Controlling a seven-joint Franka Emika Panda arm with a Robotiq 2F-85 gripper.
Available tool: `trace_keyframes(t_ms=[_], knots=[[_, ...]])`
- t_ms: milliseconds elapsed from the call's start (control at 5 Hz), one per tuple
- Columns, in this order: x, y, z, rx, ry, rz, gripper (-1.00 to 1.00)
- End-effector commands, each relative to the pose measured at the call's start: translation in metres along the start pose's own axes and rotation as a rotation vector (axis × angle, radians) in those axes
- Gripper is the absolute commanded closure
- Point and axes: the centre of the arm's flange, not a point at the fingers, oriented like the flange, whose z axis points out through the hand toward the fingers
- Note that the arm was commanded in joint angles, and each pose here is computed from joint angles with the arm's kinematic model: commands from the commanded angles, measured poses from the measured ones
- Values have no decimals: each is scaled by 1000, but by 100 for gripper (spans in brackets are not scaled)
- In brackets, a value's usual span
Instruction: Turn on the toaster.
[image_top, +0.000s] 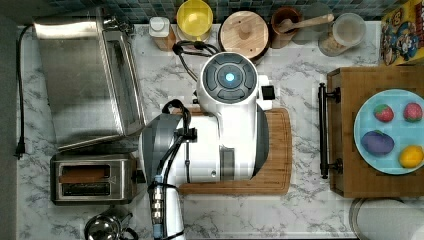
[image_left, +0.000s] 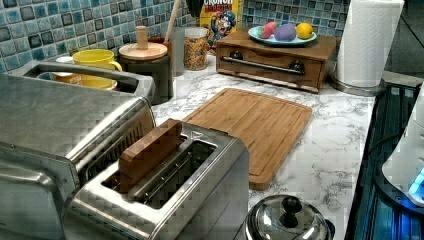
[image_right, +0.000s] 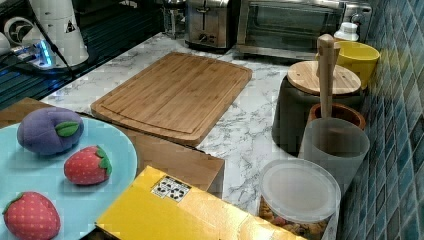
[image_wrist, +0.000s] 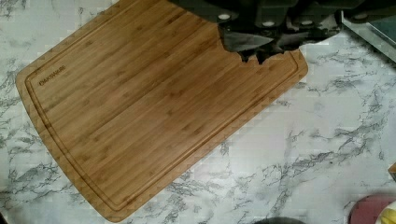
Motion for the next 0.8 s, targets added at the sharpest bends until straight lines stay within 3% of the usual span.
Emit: trace_keyframes(t_ms=[200, 400, 600, 800], knots=[[-2, -2, -1, 6, 2, -18, 100], [-18, -10, 17, 7, -13, -73, 100], [-56, -30, 43, -4, -57, -204, 100], [-88, -48, 57, -25, -52, -308, 100]])
